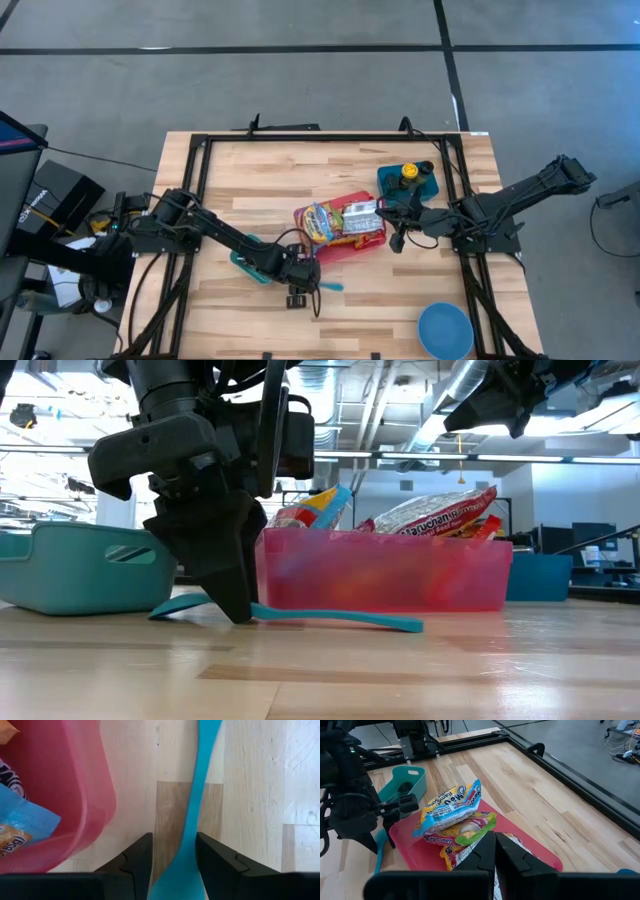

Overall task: Pick & Place Food Item
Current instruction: Put the blue baby spoon into the green bin

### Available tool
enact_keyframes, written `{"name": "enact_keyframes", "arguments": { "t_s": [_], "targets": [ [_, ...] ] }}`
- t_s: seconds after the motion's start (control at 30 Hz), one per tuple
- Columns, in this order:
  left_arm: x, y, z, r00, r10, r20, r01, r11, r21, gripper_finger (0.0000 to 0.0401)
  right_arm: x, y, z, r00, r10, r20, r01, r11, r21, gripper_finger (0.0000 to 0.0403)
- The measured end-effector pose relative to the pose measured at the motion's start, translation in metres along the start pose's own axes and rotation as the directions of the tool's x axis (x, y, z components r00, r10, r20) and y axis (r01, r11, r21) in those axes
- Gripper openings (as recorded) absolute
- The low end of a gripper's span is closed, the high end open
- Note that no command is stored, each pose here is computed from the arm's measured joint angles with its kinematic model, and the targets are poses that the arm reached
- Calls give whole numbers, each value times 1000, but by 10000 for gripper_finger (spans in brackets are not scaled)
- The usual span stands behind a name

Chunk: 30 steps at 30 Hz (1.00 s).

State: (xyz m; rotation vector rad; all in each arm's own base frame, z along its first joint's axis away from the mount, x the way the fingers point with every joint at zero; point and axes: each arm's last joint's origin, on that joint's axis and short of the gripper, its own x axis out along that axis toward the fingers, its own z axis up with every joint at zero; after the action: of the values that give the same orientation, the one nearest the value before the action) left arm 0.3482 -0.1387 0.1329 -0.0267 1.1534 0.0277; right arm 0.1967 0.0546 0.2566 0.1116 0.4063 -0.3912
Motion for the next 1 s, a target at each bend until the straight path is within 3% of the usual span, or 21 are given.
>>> {"name": "enact_keyframes", "arguments": {
  "t_s": [0.53, 1.0],
  "targets": [
    [0, 0, 1, 1000, 6, 14, -6, 1000, -1, 55, 0, 0, 0, 1000, 0, 0, 0, 1000, 0, 0],
    [0, -3, 5, 998, -26, 50, 26, 1000, -8, 41, 0, 0, 0, 1000, 0, 0, 0, 1000, 0, 0]
  ]
}}
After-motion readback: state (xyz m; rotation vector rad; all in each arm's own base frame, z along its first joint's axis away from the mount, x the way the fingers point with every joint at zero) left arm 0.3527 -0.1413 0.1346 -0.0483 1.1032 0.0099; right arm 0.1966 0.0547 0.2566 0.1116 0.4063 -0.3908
